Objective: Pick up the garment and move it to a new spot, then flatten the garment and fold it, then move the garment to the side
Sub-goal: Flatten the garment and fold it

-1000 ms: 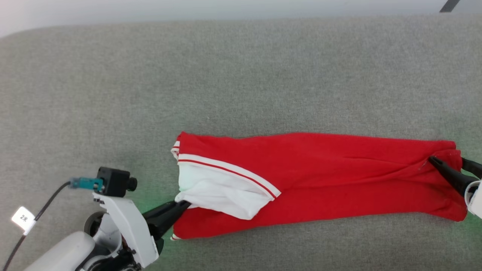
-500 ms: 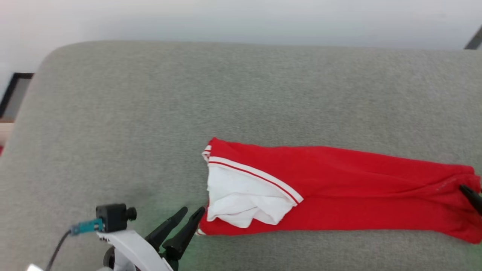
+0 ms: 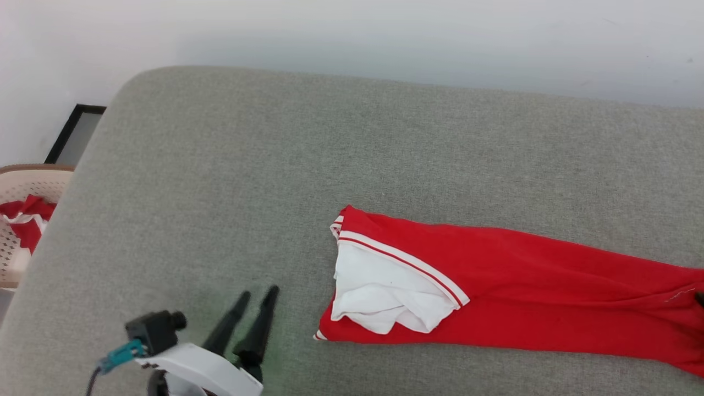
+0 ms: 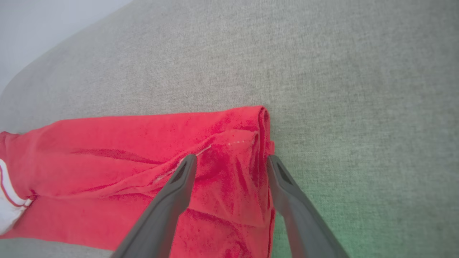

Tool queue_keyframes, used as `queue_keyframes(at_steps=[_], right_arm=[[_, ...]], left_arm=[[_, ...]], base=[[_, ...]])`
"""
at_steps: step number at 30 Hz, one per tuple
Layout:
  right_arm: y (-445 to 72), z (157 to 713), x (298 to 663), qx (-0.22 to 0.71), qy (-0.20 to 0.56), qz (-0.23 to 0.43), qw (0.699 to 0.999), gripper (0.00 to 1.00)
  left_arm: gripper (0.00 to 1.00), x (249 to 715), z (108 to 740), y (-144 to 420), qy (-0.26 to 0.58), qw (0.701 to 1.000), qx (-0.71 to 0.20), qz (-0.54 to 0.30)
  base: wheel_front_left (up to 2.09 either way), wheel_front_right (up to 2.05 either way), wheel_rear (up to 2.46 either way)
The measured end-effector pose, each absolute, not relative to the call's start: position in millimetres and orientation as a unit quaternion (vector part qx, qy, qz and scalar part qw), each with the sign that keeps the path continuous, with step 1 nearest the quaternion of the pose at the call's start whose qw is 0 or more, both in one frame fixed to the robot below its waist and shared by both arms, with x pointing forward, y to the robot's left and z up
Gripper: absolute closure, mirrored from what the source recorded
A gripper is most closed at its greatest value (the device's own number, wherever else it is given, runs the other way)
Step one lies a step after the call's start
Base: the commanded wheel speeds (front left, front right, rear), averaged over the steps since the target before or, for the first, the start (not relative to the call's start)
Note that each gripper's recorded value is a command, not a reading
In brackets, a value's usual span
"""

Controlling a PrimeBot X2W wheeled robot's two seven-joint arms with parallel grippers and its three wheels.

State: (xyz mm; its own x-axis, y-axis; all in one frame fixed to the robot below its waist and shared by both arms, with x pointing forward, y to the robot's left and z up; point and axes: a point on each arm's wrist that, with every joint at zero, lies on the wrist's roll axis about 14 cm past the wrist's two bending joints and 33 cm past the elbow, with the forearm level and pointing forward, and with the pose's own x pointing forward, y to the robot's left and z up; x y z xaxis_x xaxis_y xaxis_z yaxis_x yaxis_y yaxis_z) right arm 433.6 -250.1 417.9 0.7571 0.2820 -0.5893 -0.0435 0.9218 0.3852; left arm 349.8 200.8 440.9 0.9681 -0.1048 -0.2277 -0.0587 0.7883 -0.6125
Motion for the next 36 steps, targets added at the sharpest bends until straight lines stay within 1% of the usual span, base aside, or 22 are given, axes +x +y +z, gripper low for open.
queue_keyframes(at_steps=[7, 12, 17, 22, 31, 34, 35, 36], right_arm=[[-261.6, 414.6, 425.0, 0.186, 0.355, 0.073, 0.913, 0.00], [-264.4, 411.0, 418.8, 0.190, 0.376, 0.069, 0.904, 0.00], [-265.8, 405.9, 416.0, 0.189, 0.398, 0.067, 0.895, 0.00], [-264.6, 408.4, 426.3, 0.195, 0.403, 0.066, 0.892, 0.00], [-259.0, 380.0, 429.5, 0.175, 0.470, 0.057, 0.863, 0.00], [-254.3, 371.4, 433.5, 0.177, 0.478, 0.055, 0.858, 0.00], [-253.1, 368.8, 434.0, 0.176, 0.482, 0.055, 0.857, 0.50], [-252.9, 366.7, 434.7, 0.173, 0.483, 0.054, 0.856, 0.73]], left_arm=[[0.00, 360.1, 454.9, 220.8, 0.080, 0.967, -0.243, 0.006], [0.00, 367.9, 468.3, 224.9, 0.050, 0.989, -0.142, 0.003], [0.00, 372.2, 484.7, 224.4, 0.014, 0.998, -0.068, 0.005], [0.00, 374.6, 500.5, 221.4, -0.017, 1.000, -0.013, 0.003], [0.00, 375.0, 483.5, 218.9, 0.001, 1.000, -0.026, 0.011], [0.00, 378.6, 477.0, 217.3, 0.008, 1.000, -0.028, 0.012], [0.00, 380.1, 475.6, 217.2, 0.010, 0.999, -0.028, 0.012], [0.00, 380.8, 473.9, 217.4, 0.012, 0.999, -0.031, 0.013]], base=[[0.00, 0.00, 0.00], [0.00, 0.00, 0.00], [0.00, 0.00, 0.00], [0.00, 0.00, 0.00], [0.00, 0.00, 0.00], [0.00, 0.00, 0.00], [0.00, 0.00, 0.00], [0.00, 0.00, 0.00]])
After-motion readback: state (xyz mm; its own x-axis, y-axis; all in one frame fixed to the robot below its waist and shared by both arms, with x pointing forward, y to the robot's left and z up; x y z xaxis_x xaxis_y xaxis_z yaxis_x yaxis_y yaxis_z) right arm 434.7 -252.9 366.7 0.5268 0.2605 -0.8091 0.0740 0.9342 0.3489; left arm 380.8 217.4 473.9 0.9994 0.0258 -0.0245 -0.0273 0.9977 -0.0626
